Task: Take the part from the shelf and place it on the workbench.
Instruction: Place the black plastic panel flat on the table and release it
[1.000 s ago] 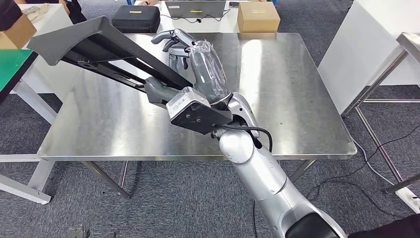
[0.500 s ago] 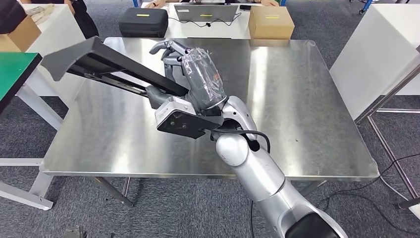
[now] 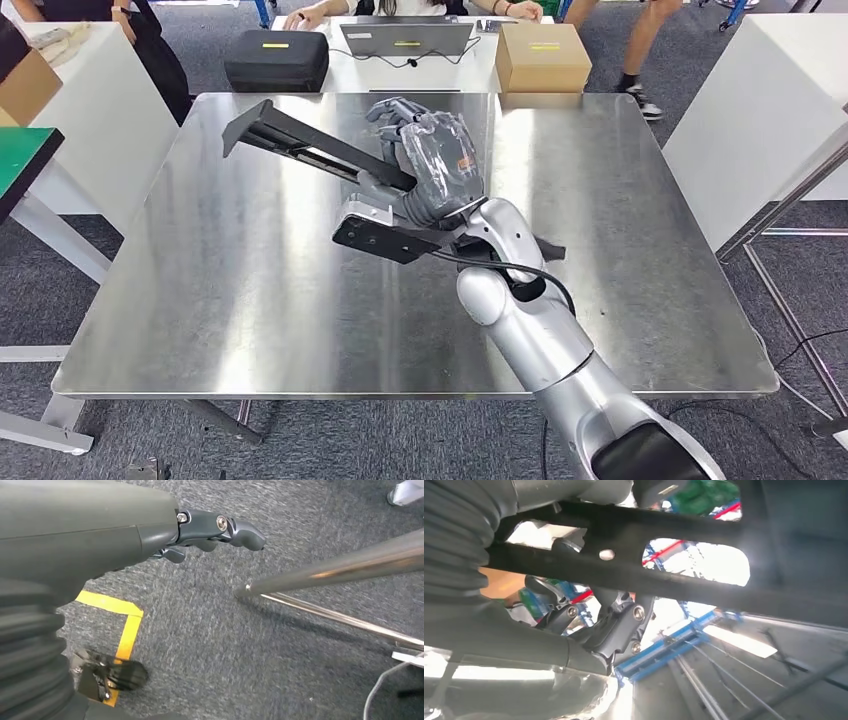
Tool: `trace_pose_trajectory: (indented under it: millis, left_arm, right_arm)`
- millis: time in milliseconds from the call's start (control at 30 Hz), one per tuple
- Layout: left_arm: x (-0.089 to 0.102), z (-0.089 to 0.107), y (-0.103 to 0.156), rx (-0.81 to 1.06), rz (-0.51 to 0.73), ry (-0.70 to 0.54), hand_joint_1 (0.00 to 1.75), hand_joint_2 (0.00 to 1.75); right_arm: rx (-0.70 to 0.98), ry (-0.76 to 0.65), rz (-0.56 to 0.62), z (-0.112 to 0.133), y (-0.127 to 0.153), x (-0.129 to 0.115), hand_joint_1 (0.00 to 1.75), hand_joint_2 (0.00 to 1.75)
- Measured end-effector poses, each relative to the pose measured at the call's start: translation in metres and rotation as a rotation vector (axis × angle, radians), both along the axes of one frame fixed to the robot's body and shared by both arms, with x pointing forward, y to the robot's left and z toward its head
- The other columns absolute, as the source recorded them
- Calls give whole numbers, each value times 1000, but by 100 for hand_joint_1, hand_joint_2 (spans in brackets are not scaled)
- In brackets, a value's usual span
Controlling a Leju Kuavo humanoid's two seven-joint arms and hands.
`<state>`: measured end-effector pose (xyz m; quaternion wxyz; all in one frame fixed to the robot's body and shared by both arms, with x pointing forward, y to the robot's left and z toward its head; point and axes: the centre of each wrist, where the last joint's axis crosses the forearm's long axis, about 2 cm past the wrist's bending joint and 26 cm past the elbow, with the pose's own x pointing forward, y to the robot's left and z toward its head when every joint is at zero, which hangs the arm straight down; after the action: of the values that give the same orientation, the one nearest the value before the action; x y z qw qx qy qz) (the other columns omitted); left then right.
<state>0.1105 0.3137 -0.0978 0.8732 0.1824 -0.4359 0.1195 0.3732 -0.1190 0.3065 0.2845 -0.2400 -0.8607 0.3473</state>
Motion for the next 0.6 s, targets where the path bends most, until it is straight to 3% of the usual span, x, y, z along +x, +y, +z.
trace_pose_trajectory:
  millis: [100,367,600]
  left_arm:
    - [-1,0,1,4,3,0,0,175]
    - [-2,0,0,10,-15,-18,0,175]
    - [-2,0,-2,10,-21,-34,0,175]
  right_arm:
    - [-39,-5,-66,-4,-10,7,175,175]
    - [-290,-135,-431,-33,-63,52,175,175]
    - [-459,-130,-580,-57,-102,84,175,175]
